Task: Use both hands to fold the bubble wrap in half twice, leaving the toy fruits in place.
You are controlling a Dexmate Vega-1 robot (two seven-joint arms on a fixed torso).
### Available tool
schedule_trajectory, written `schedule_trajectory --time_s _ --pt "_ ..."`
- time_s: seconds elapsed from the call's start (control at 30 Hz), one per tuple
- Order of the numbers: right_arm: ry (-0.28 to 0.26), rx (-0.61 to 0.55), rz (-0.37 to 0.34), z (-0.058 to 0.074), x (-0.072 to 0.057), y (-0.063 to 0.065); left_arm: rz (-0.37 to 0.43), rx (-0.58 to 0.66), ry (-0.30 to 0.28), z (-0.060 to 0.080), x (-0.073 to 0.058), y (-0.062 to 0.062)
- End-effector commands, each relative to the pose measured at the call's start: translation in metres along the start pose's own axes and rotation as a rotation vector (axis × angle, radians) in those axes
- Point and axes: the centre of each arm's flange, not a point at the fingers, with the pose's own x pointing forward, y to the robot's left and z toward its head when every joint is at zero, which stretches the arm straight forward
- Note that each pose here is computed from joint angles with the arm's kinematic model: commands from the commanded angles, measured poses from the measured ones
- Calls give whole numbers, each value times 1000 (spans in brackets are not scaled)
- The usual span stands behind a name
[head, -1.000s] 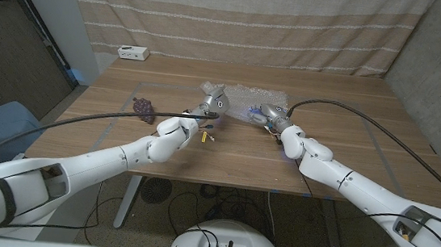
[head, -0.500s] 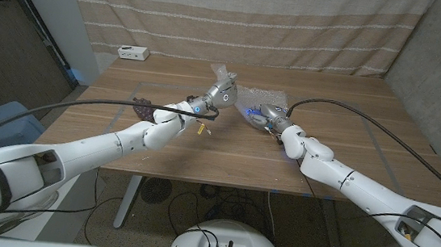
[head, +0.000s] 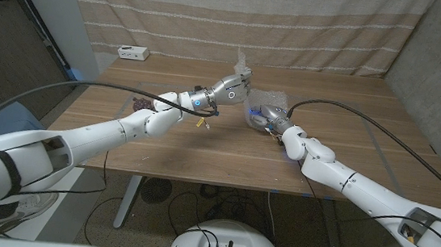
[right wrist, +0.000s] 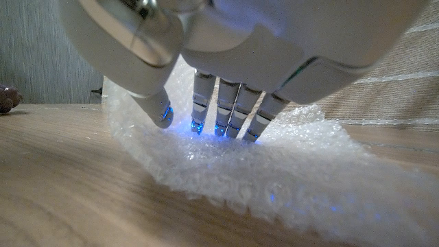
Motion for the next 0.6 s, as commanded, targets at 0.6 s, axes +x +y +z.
schedule_trajectory --time_s 0.6 --pt "3 6 0 1 -5 -8 274 -285 35 28 23 -8"
